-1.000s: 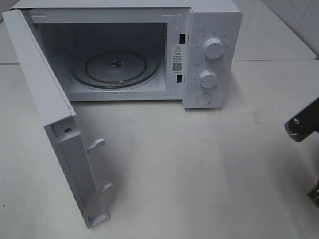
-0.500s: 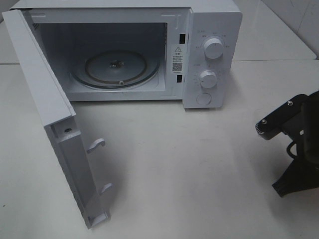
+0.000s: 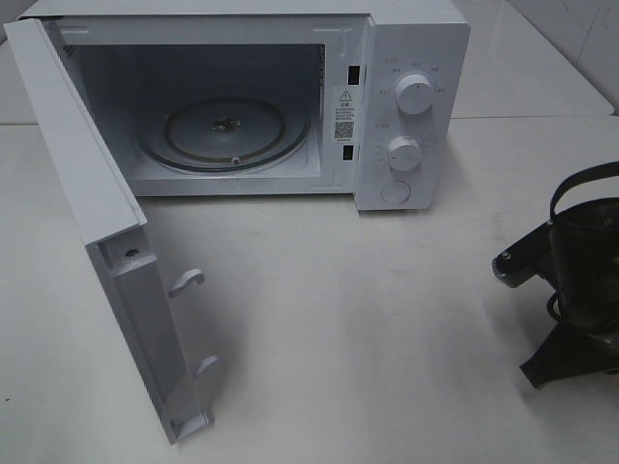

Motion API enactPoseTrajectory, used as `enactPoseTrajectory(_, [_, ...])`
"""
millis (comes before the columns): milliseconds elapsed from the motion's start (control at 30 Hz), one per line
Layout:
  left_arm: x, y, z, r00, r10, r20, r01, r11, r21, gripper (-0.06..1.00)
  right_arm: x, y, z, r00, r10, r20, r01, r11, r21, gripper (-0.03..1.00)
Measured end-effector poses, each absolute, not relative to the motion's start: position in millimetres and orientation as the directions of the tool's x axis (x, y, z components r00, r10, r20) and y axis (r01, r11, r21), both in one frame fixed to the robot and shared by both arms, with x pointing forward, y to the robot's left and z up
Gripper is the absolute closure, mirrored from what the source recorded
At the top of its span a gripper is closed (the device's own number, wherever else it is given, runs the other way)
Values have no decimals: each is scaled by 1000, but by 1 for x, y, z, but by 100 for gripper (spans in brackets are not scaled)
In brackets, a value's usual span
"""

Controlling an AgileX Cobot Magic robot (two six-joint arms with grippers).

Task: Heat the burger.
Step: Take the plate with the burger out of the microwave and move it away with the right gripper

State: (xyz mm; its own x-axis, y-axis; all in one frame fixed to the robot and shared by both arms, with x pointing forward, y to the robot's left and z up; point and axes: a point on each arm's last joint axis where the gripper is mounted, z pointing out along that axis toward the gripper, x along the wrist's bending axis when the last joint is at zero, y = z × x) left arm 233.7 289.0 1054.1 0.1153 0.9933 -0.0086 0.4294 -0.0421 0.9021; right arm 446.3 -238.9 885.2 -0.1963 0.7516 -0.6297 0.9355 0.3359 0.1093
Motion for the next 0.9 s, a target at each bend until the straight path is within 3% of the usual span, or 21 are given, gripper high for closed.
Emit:
enactPoseTrajectory(400, [234, 289, 1054, 115, 993, -9, 429, -42, 902, -5, 451, -238, 867, -162, 754, -637, 939, 316, 135, 83])
enactPoseTrajectory(567, [234, 289, 1054, 115, 993, -9, 429, -42, 902, -5, 452, -238, 867, -170, 751, -638, 935, 327, 136, 70])
enactPoseTrajectory(600, [234, 289, 1054, 115, 993, -9, 429, -42, 902, -5, 452, -238, 867, -171, 752, -637, 935, 328, 136, 62])
enactPoseTrajectory(700, [234, 289, 1054, 115, 993, -9, 429, -42, 902, -5, 452, -238, 869, -163, 752, -639, 936, 323, 141, 53])
enactPoseTrajectory(900, [234, 289, 1054, 115, 993, -9, 429, -42, 902, -5, 450, -237, 881, -152, 779, -608, 935, 313, 167, 47])
